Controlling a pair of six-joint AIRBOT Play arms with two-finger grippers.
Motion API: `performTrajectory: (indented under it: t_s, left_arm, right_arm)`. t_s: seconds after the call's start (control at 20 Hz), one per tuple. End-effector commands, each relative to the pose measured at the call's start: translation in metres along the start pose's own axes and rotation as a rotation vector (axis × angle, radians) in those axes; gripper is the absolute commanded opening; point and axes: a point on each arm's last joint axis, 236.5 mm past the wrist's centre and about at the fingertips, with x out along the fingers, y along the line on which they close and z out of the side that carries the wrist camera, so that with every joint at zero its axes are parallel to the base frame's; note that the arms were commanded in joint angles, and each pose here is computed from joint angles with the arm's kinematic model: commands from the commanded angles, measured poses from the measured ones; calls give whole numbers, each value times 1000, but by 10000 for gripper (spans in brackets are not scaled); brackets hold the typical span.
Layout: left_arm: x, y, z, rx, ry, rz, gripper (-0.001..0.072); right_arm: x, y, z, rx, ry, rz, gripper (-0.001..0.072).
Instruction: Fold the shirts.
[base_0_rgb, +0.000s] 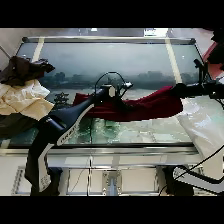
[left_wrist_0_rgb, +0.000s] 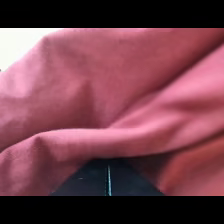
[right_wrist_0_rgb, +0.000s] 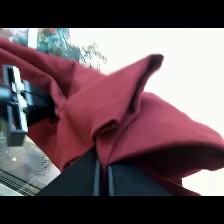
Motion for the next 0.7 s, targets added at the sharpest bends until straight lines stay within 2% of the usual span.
performTrajectory:
  t_s: [0.0, 0.05, 0.1, 0.15, 0.35, 0.65]
  left_arm:
    - [-51, -22, 56, -21, -146, -14, 19]
    - [-76, -22, 77, -18, -218, -5, 64]
    - [-104, -22, 97, -7, -291, 4, 281]
    - [-128, -20, 110, 2, -344, 14, 438]
    - [-186, 12, 108, -11, -379, 89, 440]
    - [-238, 119, 82, -129, -369, 300, 439]
  right_arm:
    - [-21, 11, 15, -50, -30, -13, 27]
    - [-19, 16, 15, -60, -23, -5, 27]
    - [-15, 21, 14, -69, -16, 3, 27]
    - [-11, 29, 13, -84, -8, 11, 27]
    - [15, 74, 14, -132, 4, 54, 26]
    - [84, 228, 25, -271, -155, 188, 26]
